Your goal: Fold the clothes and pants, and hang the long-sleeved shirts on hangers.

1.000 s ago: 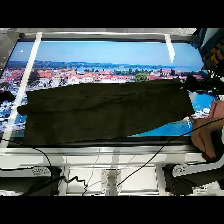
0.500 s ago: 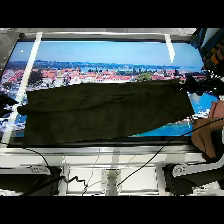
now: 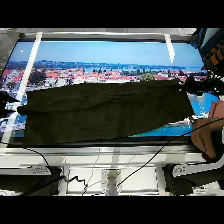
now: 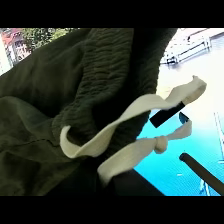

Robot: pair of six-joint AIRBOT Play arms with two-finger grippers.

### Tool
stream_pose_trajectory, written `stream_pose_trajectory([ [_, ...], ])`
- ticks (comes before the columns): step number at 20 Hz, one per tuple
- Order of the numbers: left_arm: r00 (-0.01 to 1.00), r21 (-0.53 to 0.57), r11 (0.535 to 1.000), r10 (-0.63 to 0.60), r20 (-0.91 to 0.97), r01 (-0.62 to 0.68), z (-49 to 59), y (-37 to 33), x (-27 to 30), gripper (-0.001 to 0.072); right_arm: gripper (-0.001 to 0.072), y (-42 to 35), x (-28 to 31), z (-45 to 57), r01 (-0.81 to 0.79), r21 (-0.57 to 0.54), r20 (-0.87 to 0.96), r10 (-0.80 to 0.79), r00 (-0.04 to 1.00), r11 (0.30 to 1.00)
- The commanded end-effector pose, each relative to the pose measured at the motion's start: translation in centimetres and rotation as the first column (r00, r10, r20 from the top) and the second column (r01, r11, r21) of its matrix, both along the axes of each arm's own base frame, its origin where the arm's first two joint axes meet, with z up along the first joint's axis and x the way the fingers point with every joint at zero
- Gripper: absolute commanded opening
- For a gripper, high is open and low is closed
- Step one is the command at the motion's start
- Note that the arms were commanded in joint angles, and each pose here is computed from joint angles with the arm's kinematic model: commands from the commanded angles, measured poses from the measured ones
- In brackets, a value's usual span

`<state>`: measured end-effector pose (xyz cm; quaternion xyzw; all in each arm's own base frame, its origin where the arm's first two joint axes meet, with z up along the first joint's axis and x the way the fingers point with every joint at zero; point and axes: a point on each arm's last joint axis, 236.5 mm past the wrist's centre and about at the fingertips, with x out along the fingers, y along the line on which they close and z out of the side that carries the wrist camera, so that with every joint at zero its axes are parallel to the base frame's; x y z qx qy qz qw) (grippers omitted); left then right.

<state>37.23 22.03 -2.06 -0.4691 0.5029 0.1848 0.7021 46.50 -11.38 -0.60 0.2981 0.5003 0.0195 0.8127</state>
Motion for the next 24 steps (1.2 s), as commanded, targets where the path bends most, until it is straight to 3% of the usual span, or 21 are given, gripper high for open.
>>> stream_pose_trajectory([
  [1,0.999,-0.003,0.999,0.045,-0.025,-0.045,-1.4,-0.6,1.4,0.0497,0.0033,0.1,-0.1,0.0,-0.004,0.002,-0.002,0.004,1.000,1.000],
  [5,0.981,0.087,0.996,0.046,-0.186,-0.030,-4.8,-0.2,-0.2,0.0497,0.0034,0.2,-0.2,0.0,-0.009,0.004,-0.007,0.009,1.000,1.000],
  [6,0.980,0.098,0.995,0.037,-0.193,-0.018,-5.1,-0.2,-0.1,0.0451,0.0033,0.2,-0.2,0.0,-0.009,0.004,-0.007,0.009,1.000,1.000],
  [7,0.982,0.104,0.994,0.037,-0.185,-0.018,-5.2,-0.3,0.3,0.0260,0.0034,0.2,-0.2,0.0,-0.009,0.004,-0.007,0.009,1.000,1.000],
  [8,0.986,0.116,0.993,0.041,-0.164,-0.022,-5.0,-0.1,0.9,0.0025,0.0034,0.2,-0.2,0.0,-0.008,0.004,-0.007,0.008,1.000,1.000],
  [11,0.998,0.082,0.995,0.063,-0.002,-0.062,-3.5,-0.9,4.8,0.0025,0.0034,0.3,0.1,0.2,0.000,0.016,0.006,0.000,1.000,1.000],
  [13,0.971,0.024,0.998,0.043,0.236,-0.050,-0.3,-2.1,9.5,0.0022,0.0034,0.1,1.9,1.4,0.052,0.040,0.078,-0.055,0.995,0.998],
  [17,0.794,-0.011,0.997,0.065,0.605,-0.073,8.7,-2.4,16.5,0.0020,0.0033,-2.0,5.8,4.7,0.184,0.076,0.244,-0.198,0.950,0.980],
  [19,0.739,0.082,0.995,-0.013,0.673,-0.057,12.1,-2.9,18.4,0.0020,0.0033,-3.2,6.5,5.2,0.227,0.054,0.281,-0.233,0.931,0.972],
  [21,0.664,0.275,0.961,-0.224,0.713,0.029,15.6,-4.7,19.9,0.0020,0.0033,-4.2,7.0,5.6,0.259,0.038,0.309,-0.258,0.915,0.965],
  [23,0.548,0.494,0.860,-0.476,0.688,0.128,18.8,-7.4,20.7,0.0021,0.0033,-4.8,7.2,5.8,0.278,0.028,0.326,-0.272,0.905,0.960],
  [24,0.529,0.545,0.824,-0.536,0.658,0.156,18.9,-8.2,20.6,0.0020,0.0033,-5.0,7.3,5.8,0.283,0.022,0.330,-0.274,0.903,0.959],
])
